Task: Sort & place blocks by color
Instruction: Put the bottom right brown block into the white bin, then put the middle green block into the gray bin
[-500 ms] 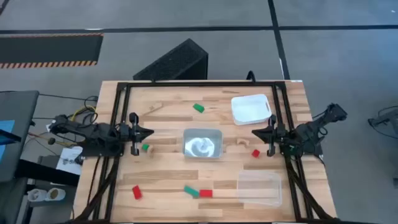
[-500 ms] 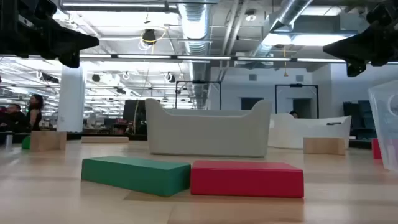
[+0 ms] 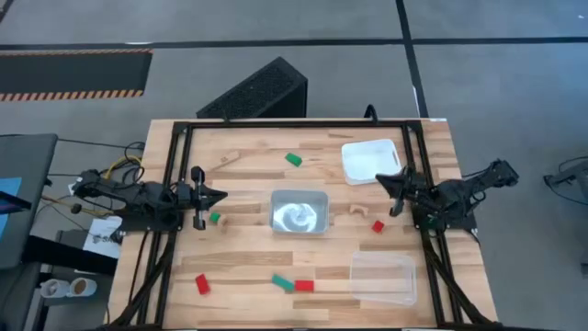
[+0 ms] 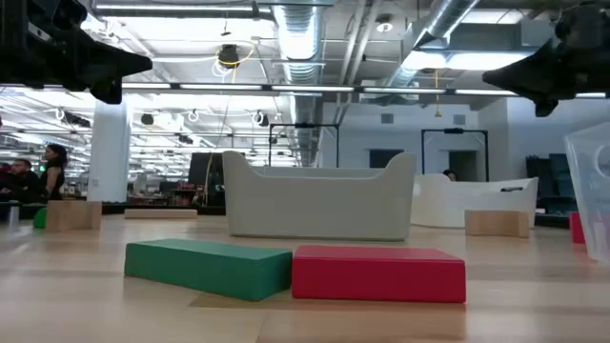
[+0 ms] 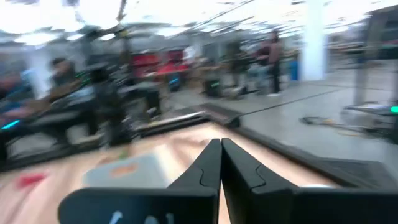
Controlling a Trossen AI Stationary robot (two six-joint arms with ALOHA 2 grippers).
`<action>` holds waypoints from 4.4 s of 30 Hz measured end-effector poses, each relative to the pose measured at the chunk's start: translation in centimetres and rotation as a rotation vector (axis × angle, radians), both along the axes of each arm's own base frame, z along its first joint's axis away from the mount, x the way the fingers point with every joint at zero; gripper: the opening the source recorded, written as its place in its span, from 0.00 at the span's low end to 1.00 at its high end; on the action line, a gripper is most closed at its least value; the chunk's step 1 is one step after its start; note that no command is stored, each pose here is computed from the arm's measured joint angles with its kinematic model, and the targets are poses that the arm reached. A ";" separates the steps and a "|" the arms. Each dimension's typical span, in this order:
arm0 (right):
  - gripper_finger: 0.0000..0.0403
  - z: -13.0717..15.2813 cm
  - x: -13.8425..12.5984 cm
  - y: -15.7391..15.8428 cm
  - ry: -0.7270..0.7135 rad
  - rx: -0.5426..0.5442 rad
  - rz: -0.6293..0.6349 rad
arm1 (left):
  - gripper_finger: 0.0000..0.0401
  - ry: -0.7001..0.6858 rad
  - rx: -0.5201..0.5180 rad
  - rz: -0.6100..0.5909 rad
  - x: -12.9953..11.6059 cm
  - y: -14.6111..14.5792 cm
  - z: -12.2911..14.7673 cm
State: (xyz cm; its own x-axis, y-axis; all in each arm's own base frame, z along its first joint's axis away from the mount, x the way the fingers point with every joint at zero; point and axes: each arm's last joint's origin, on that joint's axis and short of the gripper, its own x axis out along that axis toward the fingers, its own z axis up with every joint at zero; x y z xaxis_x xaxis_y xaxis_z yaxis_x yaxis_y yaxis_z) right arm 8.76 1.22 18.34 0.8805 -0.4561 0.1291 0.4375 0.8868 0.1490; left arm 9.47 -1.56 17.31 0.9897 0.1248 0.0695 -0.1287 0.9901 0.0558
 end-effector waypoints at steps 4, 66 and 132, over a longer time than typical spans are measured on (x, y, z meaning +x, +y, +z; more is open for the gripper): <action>0.08 2.2 -0.5 -0.6 -0.055 -0.005 -0.040 | 0.00 0.000 0.000 0.000 0.0 0.0 0.0; 0.72 -3.0 10.5 1.0 1.205 0.412 0.056 | 0.00 0.000 0.000 0.000 0.0 0.0 0.0; 0.62 1.4 9.5 -10.8 0.854 0.593 -0.389 | 0.00 0.000 0.000 0.000 0.0 0.0 0.0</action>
